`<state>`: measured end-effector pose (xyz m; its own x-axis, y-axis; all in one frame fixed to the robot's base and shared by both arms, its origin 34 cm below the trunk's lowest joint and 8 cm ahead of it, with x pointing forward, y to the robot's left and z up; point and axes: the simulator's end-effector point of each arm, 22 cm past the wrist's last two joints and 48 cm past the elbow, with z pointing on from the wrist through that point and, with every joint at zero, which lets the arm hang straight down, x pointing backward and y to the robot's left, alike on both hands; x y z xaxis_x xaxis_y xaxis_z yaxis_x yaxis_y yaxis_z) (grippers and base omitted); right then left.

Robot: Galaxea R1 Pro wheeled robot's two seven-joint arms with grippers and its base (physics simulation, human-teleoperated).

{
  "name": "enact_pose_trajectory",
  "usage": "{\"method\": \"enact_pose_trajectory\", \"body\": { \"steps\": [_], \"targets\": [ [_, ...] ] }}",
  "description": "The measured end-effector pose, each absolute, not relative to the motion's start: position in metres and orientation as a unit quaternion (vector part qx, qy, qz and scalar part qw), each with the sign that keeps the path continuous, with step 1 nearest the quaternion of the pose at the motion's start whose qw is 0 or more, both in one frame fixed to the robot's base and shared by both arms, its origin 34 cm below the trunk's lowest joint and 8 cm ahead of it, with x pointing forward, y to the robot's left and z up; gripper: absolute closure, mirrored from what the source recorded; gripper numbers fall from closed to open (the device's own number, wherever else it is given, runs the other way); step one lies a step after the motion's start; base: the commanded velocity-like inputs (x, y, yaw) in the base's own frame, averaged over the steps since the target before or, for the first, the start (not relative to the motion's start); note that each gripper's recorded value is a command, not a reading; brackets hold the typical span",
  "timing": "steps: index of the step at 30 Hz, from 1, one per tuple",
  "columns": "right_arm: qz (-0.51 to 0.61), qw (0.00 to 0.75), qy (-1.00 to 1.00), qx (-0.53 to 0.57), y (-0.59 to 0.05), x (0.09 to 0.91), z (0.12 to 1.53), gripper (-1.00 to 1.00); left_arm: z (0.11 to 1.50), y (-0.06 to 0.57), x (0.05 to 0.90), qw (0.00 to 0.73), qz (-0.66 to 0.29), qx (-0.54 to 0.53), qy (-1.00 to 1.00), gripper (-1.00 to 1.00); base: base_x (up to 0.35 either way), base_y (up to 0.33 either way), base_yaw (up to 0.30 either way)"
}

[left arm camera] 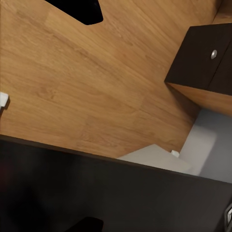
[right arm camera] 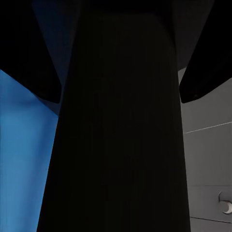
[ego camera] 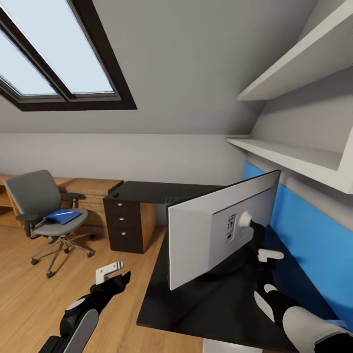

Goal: In the bedroom, organize the workspace by keeping the computer under the desk, ensuring the monitor is on the desk, placing the keyboard on the desk next to the monitor, placing the mouse on the desk next to the keyboard, moving the folder from the swivel chair onto the desk next to the mouse, stacking the notebook on top of the folder with the pen on top of the notebook, and positioning the swivel chair next to the desk.

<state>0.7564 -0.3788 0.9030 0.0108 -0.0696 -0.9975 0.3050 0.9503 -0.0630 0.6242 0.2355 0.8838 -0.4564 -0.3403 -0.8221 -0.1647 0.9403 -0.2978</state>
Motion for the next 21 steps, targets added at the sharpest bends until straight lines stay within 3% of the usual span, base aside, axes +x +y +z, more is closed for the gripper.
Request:
{"method": "enact_pose_trajectory", "body": {
  "steps": [21],
  "targets": [
    [-0.133, 0.706, 0.691, 0.085, -0.3785, 0.7561, 0.9033, 1.0, 0.8849, 0.2355, 0.6242, 0.501, -0.088, -0.149, 0.848, -1.0, 0.0, 0.0, -0.029]
  ]
}}
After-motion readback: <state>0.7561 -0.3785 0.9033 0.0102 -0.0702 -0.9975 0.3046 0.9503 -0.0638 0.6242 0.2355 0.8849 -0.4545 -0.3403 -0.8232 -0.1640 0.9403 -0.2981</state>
